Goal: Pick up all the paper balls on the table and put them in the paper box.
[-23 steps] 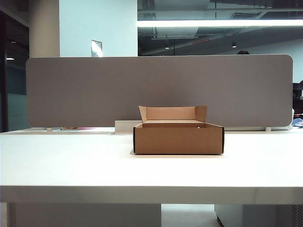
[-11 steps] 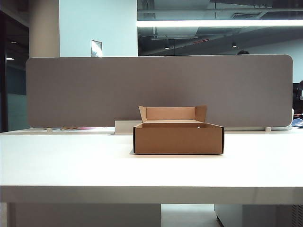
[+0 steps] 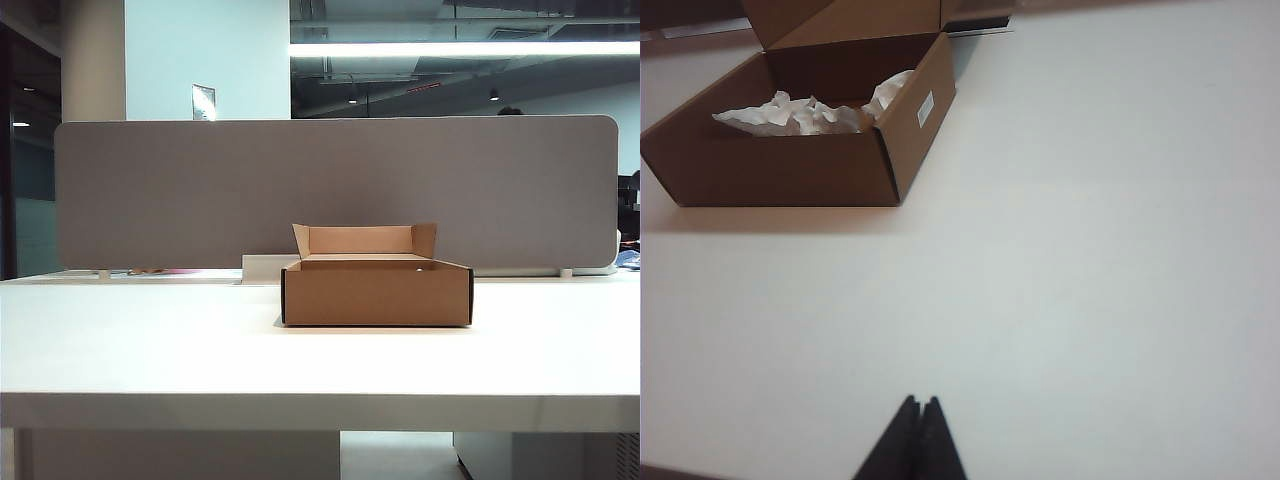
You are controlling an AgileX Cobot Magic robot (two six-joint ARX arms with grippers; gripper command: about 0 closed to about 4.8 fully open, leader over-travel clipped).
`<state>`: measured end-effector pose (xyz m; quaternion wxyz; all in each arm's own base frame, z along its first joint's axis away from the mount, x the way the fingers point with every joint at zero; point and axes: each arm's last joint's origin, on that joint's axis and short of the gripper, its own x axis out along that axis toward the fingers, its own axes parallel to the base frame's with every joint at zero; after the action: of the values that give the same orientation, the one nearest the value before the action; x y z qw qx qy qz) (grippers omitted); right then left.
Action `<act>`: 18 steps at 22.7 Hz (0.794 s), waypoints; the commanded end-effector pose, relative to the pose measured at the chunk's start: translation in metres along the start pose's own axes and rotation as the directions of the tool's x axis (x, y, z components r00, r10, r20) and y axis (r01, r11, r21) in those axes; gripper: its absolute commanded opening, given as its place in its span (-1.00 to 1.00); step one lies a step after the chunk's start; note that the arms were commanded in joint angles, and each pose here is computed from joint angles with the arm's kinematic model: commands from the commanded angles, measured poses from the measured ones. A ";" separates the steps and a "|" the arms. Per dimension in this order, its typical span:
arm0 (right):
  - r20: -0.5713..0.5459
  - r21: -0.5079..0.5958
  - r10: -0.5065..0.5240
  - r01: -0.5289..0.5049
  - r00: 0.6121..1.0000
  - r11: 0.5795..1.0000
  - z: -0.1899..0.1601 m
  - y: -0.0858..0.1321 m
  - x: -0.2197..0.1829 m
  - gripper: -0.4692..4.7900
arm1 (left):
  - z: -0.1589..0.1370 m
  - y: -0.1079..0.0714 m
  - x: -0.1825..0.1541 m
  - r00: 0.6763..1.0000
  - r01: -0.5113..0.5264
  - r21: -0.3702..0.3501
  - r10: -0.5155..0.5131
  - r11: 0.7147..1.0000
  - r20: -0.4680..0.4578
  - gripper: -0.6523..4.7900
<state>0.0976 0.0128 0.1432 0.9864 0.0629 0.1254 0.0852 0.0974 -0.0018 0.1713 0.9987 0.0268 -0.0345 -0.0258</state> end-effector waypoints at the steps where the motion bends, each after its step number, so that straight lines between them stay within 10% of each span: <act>1: 0.004 0.000 -0.001 0.001 1.000 1.000 -0.001 0.000 0.001 -0.82 | 0.002 0.000 0.000 1.000 -0.004 0.000 0.004 1.000 0.010 -0.78; 18: 0.017 0.002 -0.011 0.011 1.000 1.000 0.000 -0.001 0.000 -0.82 | 0.002 0.000 0.000 1.000 -0.004 0.000 0.004 1.000 0.010 -0.78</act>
<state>0.0976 0.0123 0.1434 0.9867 0.0633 0.1243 0.0832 0.0974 -0.0018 0.1711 0.9988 0.0267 -0.0336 -0.0254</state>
